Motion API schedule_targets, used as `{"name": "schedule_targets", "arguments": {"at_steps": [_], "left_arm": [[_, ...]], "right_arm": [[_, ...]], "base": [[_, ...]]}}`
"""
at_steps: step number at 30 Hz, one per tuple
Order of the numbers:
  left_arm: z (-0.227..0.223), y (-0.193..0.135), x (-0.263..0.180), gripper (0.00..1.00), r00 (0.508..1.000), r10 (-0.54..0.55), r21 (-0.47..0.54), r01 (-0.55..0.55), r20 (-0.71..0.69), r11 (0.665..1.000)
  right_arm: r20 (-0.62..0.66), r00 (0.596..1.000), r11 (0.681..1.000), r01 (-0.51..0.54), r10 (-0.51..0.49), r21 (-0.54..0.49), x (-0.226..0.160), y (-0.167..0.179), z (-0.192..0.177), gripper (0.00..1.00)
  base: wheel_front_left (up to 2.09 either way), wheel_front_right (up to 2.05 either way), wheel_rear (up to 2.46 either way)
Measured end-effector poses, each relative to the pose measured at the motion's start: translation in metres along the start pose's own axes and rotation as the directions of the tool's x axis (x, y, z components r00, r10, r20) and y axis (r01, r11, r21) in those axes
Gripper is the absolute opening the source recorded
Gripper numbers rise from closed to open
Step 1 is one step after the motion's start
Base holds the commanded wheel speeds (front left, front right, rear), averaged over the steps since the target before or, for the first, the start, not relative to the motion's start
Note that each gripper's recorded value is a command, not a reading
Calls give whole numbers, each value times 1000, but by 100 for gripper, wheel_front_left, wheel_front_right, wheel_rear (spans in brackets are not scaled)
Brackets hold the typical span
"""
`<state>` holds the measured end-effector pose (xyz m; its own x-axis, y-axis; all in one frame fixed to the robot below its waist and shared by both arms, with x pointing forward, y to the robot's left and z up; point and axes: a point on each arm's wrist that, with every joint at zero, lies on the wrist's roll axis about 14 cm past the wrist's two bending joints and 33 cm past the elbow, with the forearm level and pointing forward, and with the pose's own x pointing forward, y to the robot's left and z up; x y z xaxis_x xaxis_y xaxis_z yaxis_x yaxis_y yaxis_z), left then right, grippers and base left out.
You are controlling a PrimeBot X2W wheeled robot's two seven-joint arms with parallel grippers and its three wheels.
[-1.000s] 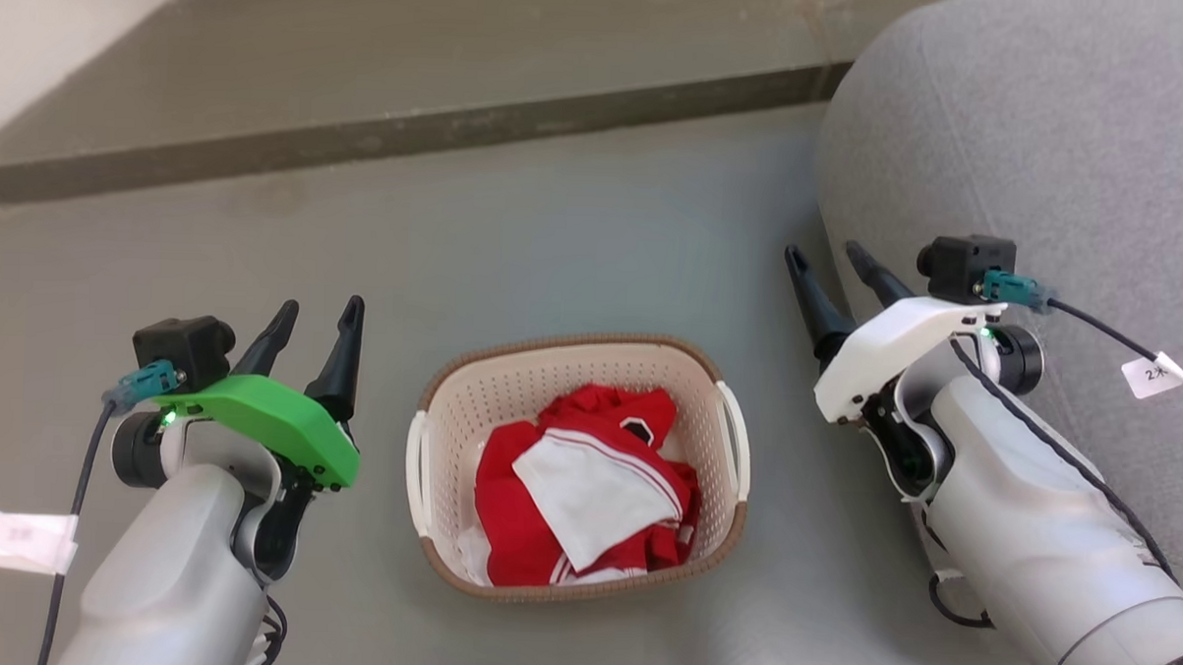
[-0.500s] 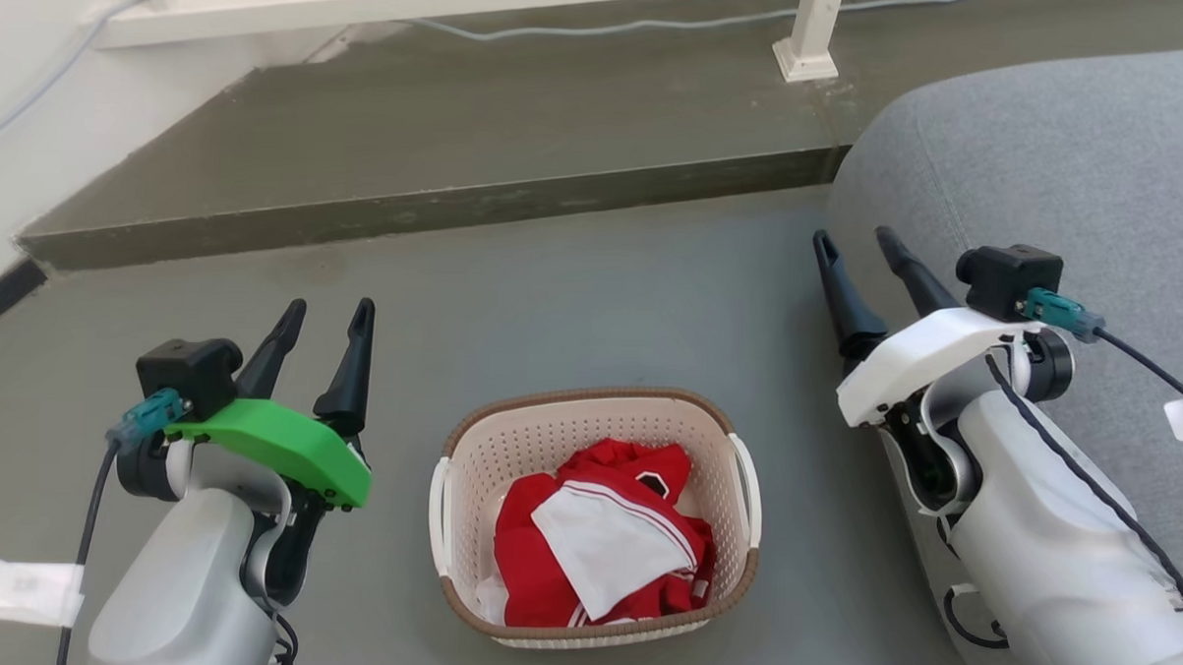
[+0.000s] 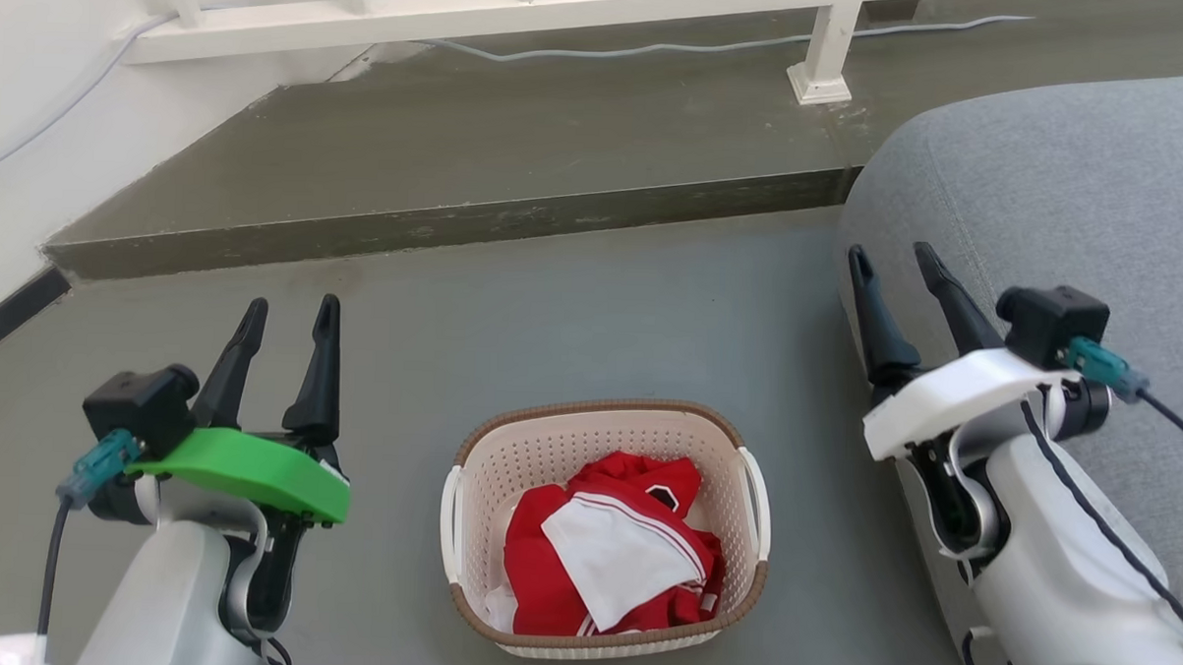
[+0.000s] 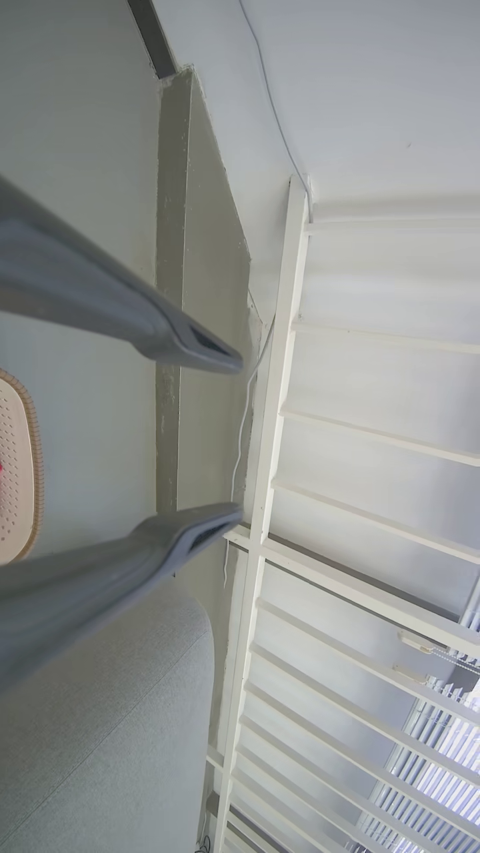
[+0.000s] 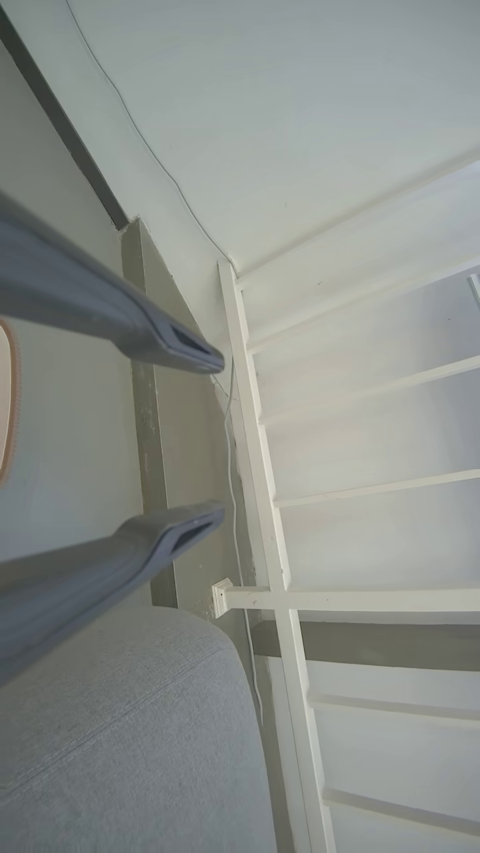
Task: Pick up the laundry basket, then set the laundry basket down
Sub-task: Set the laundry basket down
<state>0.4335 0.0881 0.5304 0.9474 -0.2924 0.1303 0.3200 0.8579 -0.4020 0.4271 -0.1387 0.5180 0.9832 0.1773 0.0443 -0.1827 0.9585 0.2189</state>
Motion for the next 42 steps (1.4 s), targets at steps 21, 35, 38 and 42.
{"name": "schedule_targets", "arguments": {"at_steps": [21, 35, 38, 42], "left_arm": [[4, 7, -28, 100, 998, 48, 79, -50, 30, 996], [2, 8, -33, 100, 998, 60, 85, -63, 34, 994], [1, 8, -35, 100, 998, 62, 83, -64, 32, 994], [1, 7, -35, 100, 998, 58, 81, -61, 33, 995]], "right_arm": [[12, 1000, 999, 29, -29, -16, -26, -2, -6, 100], [14, 999, 999, 30, -29, -16, -31, 0, -9, 100], [20, 999, 999, 33, -32, -15, -31, 0, -7, 100], [18, 999, 999, 30, -30, -16, -33, -1, -8, 100]], "base": [[0, 0, 0], [0, 0, 0], [0, 0, 0], [0, 0, 0]]}}
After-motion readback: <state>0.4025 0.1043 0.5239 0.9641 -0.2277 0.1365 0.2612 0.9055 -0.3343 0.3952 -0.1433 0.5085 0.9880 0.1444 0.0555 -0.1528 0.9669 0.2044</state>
